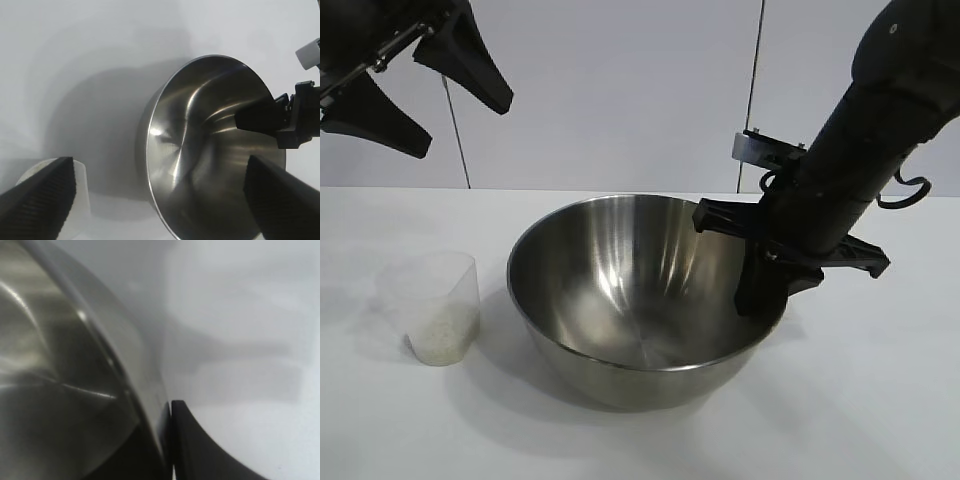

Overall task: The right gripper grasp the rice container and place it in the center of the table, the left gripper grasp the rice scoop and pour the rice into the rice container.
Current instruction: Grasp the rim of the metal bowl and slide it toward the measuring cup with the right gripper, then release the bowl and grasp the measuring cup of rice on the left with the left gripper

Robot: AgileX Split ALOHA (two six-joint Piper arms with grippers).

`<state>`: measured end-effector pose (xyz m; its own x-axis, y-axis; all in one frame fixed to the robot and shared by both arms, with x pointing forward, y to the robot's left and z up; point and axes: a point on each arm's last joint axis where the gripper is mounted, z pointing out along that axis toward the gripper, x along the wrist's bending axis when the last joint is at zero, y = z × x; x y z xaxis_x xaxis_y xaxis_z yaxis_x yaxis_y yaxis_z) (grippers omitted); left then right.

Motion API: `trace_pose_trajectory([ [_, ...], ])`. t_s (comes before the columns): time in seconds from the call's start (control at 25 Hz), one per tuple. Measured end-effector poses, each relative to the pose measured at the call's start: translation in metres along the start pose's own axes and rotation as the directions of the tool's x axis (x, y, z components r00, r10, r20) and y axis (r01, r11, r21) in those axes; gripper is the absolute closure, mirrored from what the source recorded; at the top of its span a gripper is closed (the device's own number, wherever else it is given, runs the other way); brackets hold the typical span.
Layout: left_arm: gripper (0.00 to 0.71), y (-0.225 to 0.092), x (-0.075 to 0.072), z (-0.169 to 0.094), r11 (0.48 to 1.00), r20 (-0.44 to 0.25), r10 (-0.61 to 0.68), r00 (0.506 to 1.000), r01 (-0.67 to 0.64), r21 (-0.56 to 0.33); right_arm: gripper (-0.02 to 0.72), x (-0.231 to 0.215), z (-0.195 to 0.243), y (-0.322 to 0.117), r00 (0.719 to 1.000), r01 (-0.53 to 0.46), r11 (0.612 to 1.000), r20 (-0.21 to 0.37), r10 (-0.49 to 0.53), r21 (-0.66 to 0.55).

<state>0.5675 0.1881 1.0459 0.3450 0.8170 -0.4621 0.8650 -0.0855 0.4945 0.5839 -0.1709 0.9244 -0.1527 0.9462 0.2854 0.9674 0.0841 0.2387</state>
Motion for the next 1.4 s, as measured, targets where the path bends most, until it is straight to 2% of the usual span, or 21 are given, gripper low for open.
trace_pose_trajectory([
  [0.12,0.053,0.0,0.0,0.0,1.0,0.001,0.0,1.0,0.0,0.003,0.682,0.004,-0.003,0.004,1.0,0.008,1.0,-0.005,-0.008,-0.009],
  [0.2,0.053,-0.001,0.0,0.0,1.0,0.003,0.0,1.0,0.0,0.007,0.634,0.005,-0.004,0.005,1.0,0.005,1.0,-0.011,-0.005,-0.007],
  [0.32,0.053,-0.001,0.0,0.0,1.0,0.003,0.0,1.0,0.0,0.007,0.458,0.007,-0.004,0.004,1.0,0.001,1.0,-0.018,-0.001,0.006],
  [0.44,0.053,-0.001,0.0,0.0,1.0,0.003,0.0,1.0,0.0,0.007,0.225,0.007,-0.004,0.004,1.0,-0.005,1.0,-0.025,0.005,0.012],
  [0.52,0.053,-0.001,0.0,0.0,1.0,0.003,0.002,1.0,-0.002,0.007,0.167,0.009,-0.007,0.003,1.0,-0.004,1.0,-0.029,0.005,0.017],
  [0.68,0.053,0.0,0.0,0.0,1.0,0.001,0.01,1.0,-0.01,0.001,0.136,0.011,-0.032,0.006,0.999,-0.011,0.999,-0.042,0.009,-0.035],
  [1.0,0.053,0.006,-0.004,-0.005,0.994,0.0,0.106,0.994,-0.106,-0.025,0.087,-0.001,-0.117,0.017,0.996,-0.057,0.981,-0.071,0.044,-0.183],
  [1.24,0.053,0.008,-0.019,-0.033,0.961,-0.017,0.26,0.966,-0.26,-0.095,0.05,-0.001,-0.139,0.023,0.996,-0.052,0.975,-0.079,0.035,-0.217],
  [1.4,0.053,0.005,-0.027,-0.055,0.929,-0.067,0.343,0.937,-0.348,-0.122,0.045,0.0,-0.139,0.022,0.996,-0.051,0.977,-0.08,0.035,-0.209],
])
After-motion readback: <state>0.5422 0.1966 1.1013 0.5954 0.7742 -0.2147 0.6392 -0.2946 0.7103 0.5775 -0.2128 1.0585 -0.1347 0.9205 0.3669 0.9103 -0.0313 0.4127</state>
